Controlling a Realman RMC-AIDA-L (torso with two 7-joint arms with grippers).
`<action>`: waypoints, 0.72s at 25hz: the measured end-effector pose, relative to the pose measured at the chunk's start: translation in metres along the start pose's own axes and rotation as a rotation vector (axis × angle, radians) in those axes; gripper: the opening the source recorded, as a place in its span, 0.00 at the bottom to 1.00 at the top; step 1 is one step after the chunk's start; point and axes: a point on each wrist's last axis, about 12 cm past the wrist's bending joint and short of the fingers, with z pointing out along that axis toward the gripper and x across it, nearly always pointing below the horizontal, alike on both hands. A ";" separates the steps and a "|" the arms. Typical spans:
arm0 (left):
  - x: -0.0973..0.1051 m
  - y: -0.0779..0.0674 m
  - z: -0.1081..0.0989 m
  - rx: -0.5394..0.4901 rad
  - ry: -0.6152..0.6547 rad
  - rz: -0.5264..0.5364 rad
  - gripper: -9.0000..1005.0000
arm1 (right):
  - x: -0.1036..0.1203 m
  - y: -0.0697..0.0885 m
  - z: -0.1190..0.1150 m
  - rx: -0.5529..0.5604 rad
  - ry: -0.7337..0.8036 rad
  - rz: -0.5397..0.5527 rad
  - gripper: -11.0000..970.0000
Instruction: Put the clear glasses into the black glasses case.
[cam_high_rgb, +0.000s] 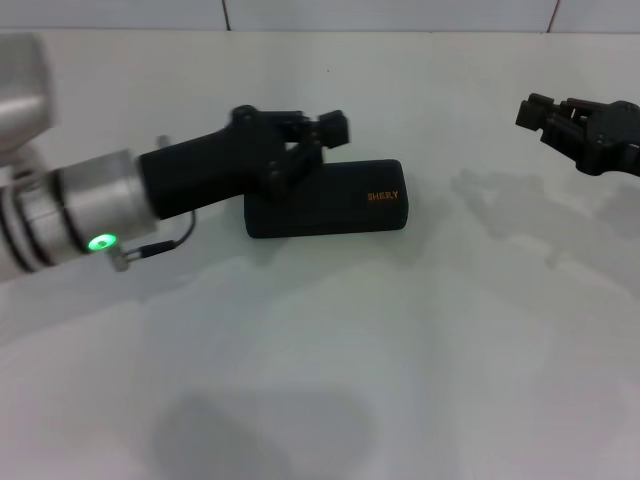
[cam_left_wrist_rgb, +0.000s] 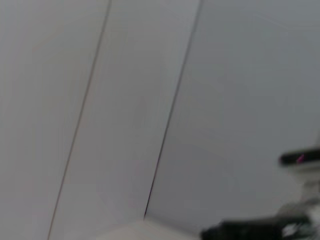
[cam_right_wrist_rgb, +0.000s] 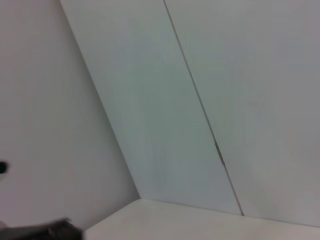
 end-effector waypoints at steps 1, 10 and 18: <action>0.000 -0.002 -0.004 0.005 -0.020 0.016 0.06 | 0.000 0.000 -0.001 -0.002 0.001 -0.002 0.16; 0.000 -0.015 -0.043 0.021 -0.014 0.130 0.22 | -0.003 0.021 -0.006 -0.199 -0.010 -0.218 0.16; -0.001 -0.014 -0.063 0.023 0.088 0.128 0.56 | -0.012 0.033 0.001 -0.311 0.054 -0.309 0.28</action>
